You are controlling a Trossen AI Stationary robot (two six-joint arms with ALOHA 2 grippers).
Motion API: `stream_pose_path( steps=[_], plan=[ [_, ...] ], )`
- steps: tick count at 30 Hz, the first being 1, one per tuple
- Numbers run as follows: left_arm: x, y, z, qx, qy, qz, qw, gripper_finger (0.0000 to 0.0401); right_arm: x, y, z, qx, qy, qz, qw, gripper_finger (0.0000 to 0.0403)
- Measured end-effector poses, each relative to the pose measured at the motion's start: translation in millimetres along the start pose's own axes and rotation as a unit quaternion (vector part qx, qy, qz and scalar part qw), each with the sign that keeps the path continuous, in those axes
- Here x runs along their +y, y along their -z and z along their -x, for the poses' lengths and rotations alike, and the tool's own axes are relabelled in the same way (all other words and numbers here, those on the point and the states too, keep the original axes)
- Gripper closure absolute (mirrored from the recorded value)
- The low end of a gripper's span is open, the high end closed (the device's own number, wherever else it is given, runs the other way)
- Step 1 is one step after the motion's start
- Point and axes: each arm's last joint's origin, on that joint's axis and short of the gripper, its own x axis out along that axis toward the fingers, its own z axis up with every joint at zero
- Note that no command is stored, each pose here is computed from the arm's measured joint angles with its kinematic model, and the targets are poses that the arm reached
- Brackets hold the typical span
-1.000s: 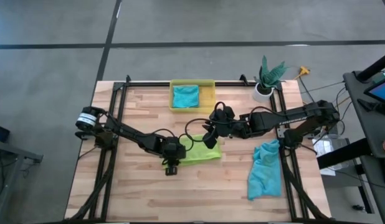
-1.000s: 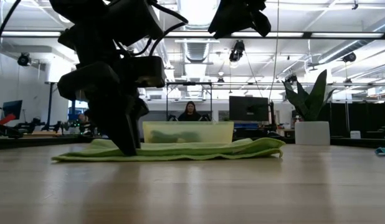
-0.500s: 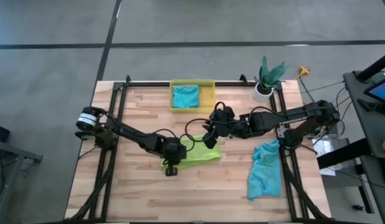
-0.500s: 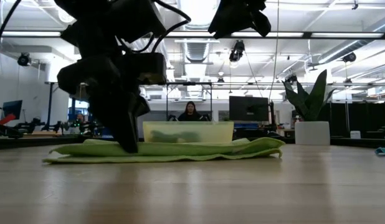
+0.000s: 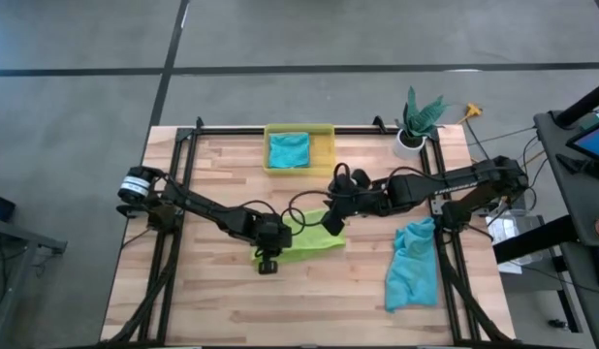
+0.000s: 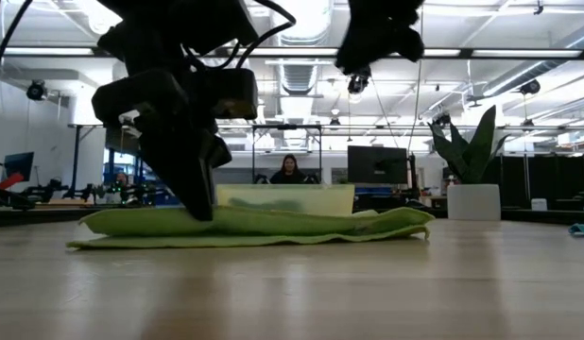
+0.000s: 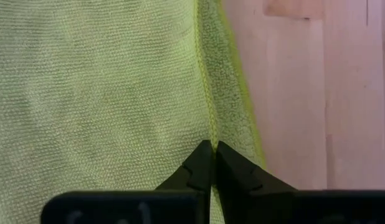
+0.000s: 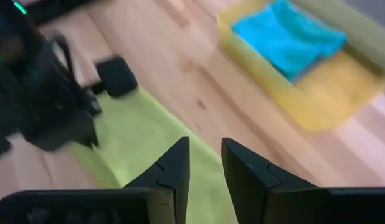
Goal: Fold microfiber towels
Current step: Fold the green microfiber cloth
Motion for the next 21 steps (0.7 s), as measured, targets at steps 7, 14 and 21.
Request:
stream_pose_path(
  steps=[7,14,21],
  plan=[
    [-1,-3,2,-0.004,0.003,0.0,1.0,0.04,-4,8,1,0.033,0.023,-0.007,0.999,0.0314],
    [-3,-10,8,-0.001,0.002,0.0,1.0,0.04,-2,21,-3,0.046,0.026,-0.012,0.999,0.0314],
    [-3,-13,10,-0.006,0.003,0.002,1.0,0.04,-5,58,-18,0.092,0.04,-0.02,0.995,0.0314]
  ],
)
